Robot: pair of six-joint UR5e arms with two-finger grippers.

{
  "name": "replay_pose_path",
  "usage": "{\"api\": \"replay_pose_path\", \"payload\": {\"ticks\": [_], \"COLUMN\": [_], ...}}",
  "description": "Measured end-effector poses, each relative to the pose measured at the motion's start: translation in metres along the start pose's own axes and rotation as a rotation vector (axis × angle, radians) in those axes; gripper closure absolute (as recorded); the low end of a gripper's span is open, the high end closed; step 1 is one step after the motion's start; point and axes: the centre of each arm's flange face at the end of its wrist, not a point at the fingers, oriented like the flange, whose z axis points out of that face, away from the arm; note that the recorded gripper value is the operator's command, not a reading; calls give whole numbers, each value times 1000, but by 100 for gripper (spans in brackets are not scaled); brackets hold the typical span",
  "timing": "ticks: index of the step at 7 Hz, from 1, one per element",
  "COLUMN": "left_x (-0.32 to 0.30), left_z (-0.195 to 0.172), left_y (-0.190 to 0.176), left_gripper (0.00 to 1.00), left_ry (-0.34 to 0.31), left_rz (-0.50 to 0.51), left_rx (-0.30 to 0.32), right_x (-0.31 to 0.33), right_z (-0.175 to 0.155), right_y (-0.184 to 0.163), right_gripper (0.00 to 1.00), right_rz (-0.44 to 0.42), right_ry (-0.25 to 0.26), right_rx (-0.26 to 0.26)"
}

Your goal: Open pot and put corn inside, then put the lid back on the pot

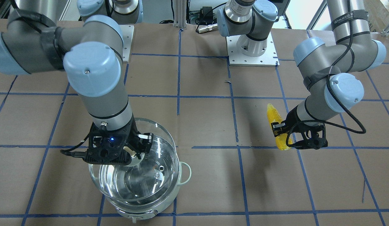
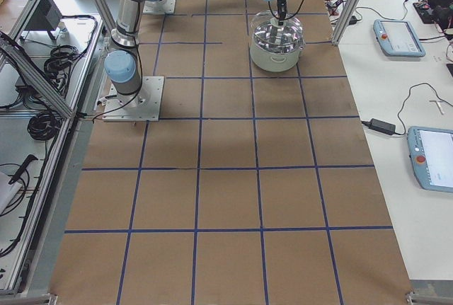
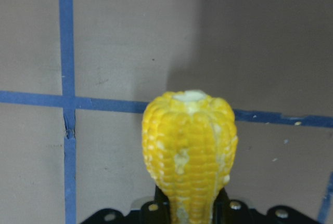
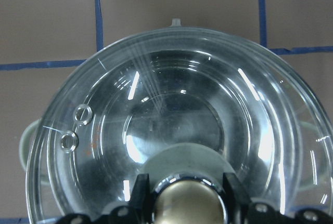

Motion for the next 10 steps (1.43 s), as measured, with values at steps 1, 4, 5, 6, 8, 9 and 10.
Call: {"api": "replay_pose_path", "payload": {"ticks": [1, 4, 5, 6, 8, 9, 10], "left_x": [33, 128, 161, 198, 280, 320, 349], "left_z": [-19, -60, -66, -72, -80, -73, -64], "left_y": [-3, -8, -15, -25, -48, -56, -60], "left_gripper": [89, 89, 89, 89, 89, 89, 89], "left_ry": [9, 85, 103, 114, 136, 140, 144], "left_rz": [6, 20, 25, 25, 20, 10, 4], "left_rx": [19, 94, 113, 136, 185, 194, 200], "right_x": [26, 97, 102, 105, 108, 108, 108], "right_z": [-51, -171, -178, -174, -163, -162, -160], "right_y": [13, 108, 140, 165, 180, 180, 180], "right_gripper": [84, 84, 84, 84, 84, 84, 84], "right_rz": [-7, 17, 19, 21, 23, 22, 21], "right_ry": [10, 13, 13, 16, 22, 22, 23], "right_rx": [-40, -131, -147, -151, -145, -143, -144]}}
